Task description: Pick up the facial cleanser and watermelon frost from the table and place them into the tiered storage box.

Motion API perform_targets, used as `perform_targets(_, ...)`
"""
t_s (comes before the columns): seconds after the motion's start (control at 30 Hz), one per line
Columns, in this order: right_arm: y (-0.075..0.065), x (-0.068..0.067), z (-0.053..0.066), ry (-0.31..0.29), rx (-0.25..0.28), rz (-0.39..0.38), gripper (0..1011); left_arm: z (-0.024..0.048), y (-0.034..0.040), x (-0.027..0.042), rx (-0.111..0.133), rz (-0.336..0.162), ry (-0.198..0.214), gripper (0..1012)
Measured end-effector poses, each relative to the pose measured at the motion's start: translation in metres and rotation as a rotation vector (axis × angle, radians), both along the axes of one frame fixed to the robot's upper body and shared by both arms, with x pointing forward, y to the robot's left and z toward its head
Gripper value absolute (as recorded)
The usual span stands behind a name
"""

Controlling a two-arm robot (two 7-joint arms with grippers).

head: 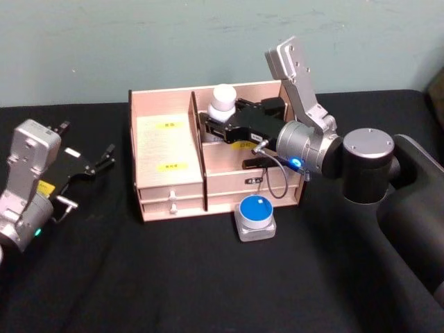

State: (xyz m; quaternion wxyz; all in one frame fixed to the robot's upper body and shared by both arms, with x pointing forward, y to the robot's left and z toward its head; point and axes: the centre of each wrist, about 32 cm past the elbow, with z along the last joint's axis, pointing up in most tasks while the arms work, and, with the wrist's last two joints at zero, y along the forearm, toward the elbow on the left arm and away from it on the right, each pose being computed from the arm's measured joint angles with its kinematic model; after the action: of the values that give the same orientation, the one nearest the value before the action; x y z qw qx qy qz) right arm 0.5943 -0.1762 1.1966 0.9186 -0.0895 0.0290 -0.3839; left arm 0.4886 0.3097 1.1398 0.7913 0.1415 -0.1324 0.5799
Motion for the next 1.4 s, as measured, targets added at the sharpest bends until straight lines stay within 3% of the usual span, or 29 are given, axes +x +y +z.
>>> perform_targets(0.47,0.0,0.0,0.0,-0.003,0.002,0.001,967,0.0,0.0,0.0,0.0,0.0,0.0,1009)
perform_targets(0.83,-0.014,-0.012,0.022,-0.043,-0.012,0.039,1002,0.0,0.0,0.0,0.0,0.0,0.0,1010)
perform_targets(1.17,-0.04,-0.046,0.047,-0.084,-0.016,0.075,1002,0.0,0.0,0.0,0.0,0.0,0.0,1010)
perform_targets(1.4,-0.062,-0.084,0.058,-0.082,-0.039,0.103,1002,0.0,0.0,0.0,0.0,0.0,0.0,1009)
